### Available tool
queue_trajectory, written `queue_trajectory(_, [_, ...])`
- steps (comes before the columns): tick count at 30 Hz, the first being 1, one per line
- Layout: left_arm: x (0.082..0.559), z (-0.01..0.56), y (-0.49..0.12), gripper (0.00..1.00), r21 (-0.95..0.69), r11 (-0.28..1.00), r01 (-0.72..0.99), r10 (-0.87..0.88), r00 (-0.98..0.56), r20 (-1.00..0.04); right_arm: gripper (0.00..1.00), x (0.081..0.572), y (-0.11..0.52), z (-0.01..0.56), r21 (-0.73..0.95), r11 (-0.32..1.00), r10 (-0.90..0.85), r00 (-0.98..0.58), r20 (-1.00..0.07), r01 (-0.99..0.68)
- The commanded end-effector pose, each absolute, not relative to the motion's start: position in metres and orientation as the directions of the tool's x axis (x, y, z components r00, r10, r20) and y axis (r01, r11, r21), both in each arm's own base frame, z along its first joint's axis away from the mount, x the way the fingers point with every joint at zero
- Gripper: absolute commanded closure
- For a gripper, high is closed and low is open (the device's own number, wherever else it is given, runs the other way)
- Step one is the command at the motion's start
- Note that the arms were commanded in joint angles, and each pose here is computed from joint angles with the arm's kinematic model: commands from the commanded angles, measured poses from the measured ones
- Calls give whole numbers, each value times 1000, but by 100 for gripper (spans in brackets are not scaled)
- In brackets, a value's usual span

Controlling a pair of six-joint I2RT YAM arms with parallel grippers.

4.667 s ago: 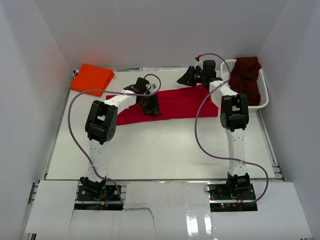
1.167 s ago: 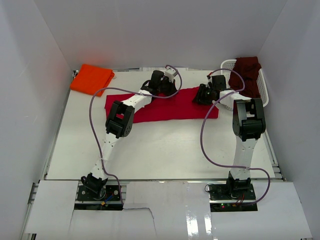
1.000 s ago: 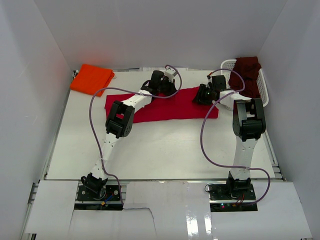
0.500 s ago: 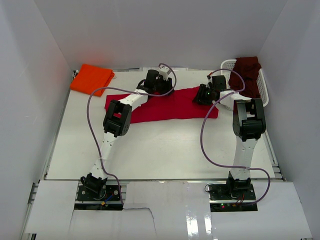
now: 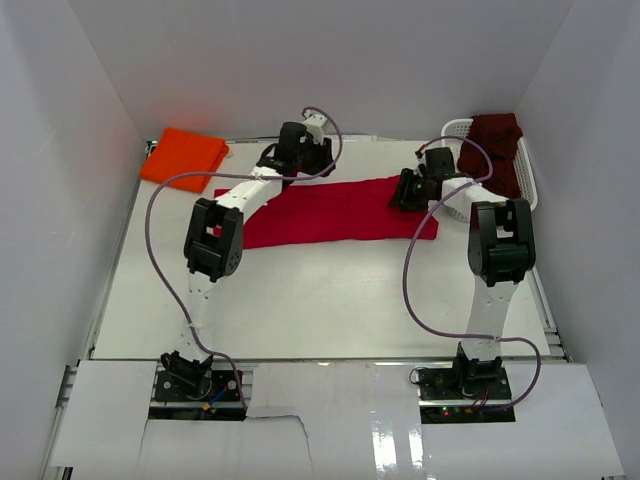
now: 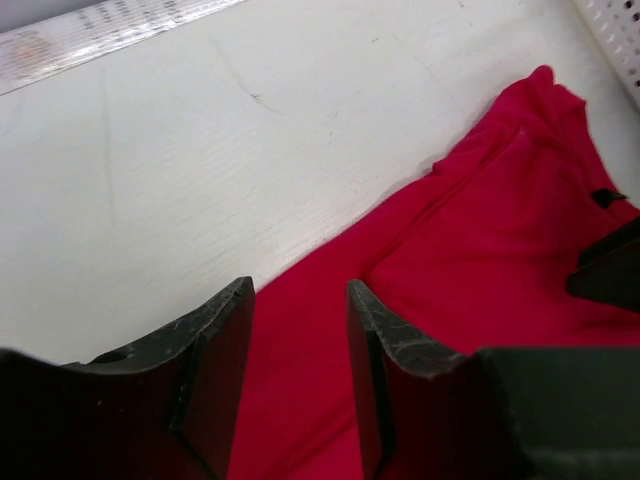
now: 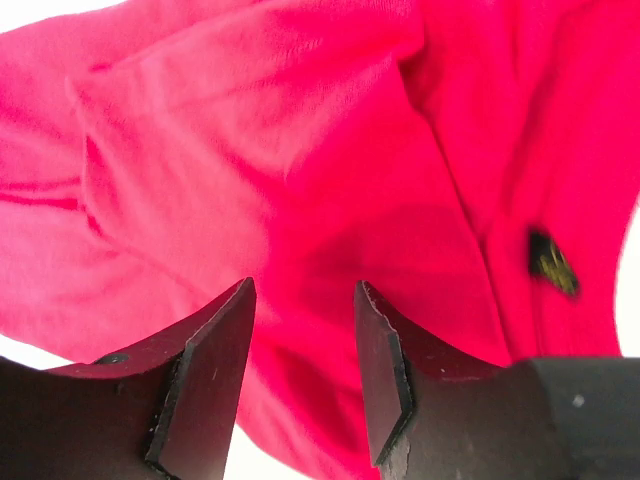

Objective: Fold and stack the t-shirts
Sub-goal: Fold the other side of the tshirt into a rectangle, then rotate the tshirt 90 degrees

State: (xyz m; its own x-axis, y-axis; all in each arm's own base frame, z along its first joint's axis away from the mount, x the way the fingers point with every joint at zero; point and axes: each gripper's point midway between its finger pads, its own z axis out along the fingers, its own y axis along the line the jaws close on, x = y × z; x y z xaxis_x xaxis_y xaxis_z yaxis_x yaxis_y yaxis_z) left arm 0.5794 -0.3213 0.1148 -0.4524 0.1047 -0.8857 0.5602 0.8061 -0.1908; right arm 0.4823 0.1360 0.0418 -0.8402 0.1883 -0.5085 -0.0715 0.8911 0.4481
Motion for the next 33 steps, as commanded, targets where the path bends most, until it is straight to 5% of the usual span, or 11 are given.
queue_trajectory(1, [575,217,-253,48,-226,871,437,-28,-415,-910,49,479,127,97,403,908,160,-794,-587,-115])
queue_trajectory(6, [532,258,-171,44,-415,871,264,-223,-539,-812,48,459,118,142,358,921,129,-752,-646,-150])
queue_trajectory(10, [491,233,-123,35,-324,939,120,-191,-598,-778,31,434,92,133,287,957,143,-793,-592,-41])
queue_trajectory(14, [453,204,-97,22,-272,962,20,-193,-655,-731,30,403,78,110,269,962,179,-862,-474,52])
queue_trajectory(15, [445,201,-88,13,-273,962,-4,-207,-663,-720,27,395,76,100,266,961,187,-874,-449,69])
queue_trajectory(19, [425,175,-75,2,-354,934,-36,-273,-712,-647,4,381,66,93,239,965,212,-866,-452,111])
queue_trajectory(33, [405,114,-25,2,-431,867,-249,-452,-757,-472,3,371,36,66,328,917,356,-842,-405,229])
